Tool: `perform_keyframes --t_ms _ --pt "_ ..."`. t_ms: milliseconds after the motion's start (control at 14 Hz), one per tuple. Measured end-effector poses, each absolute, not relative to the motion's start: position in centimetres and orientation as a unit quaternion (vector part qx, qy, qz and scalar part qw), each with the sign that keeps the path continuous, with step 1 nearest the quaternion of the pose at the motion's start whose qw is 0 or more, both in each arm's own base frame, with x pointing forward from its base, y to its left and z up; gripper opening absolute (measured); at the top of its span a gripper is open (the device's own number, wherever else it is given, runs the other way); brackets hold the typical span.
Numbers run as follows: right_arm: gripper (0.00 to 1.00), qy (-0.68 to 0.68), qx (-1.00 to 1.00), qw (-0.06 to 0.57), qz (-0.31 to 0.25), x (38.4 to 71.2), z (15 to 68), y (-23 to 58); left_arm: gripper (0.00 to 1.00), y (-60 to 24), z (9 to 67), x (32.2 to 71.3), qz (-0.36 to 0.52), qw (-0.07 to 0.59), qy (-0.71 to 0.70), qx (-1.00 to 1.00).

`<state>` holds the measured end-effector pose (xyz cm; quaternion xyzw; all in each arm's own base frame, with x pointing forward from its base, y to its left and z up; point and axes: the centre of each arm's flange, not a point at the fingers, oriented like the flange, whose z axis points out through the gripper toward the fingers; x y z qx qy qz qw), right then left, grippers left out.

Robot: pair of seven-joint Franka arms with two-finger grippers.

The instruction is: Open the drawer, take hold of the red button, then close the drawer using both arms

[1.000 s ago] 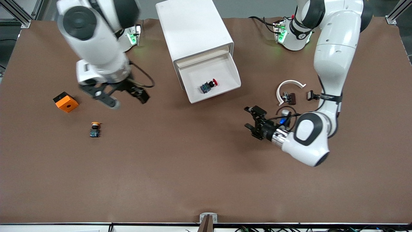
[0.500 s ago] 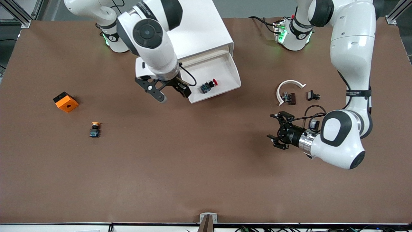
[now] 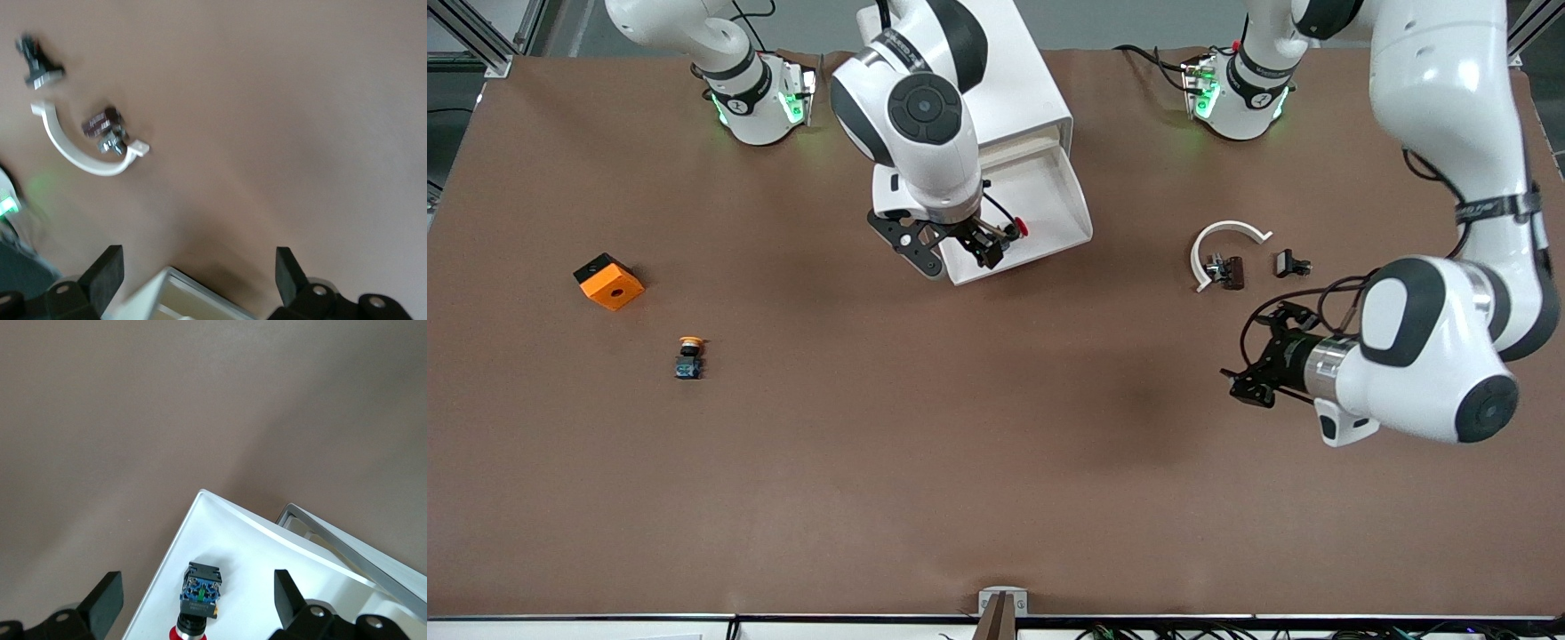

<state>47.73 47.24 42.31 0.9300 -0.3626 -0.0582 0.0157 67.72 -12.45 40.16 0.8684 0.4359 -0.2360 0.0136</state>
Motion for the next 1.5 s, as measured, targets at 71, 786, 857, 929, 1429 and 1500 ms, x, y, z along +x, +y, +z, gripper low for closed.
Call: perform_keyframes --t_ms 71,786,857,929,1429,1500 --pt "1.0 -0.361 0.93 0.018 -0.059 47.7 41.6 47.5 1.0 -12.1 41.7 67.6 -0.224 0.025 0.397 0.89" --pt "1.0 -0.344 0.936 0.033 -0.069 44.6 36.0 50.8 1.0 -11.0 46.4 66.2 -0.127 0.047 0.178 0.975" --pt "1.0 -0.344 0.936 0.036 -0.07 44.5 35.7 50.8 1.0 -11.1 46.0 65.6 -0.116 0.054 0.176 0.976" --pt "1.0 -0.343 0.936 0.038 -0.071 44.4 35.3 50.8 1.0 -11.1 45.7 64.9 -0.11 0.058 0.174 0.977" --pt "1.0 -0.342 0.936 0.037 -0.072 44.0 33.7 51.5 1.0 -11.4 47.2 62.6 -0.097 0.071 0.152 0.981" --pt "0.91 -0.342 0.936 0.036 -0.073 43.9 33.7 51.6 1.0 -12.0 47.1 62.5 -0.098 0.072 0.147 0.982"
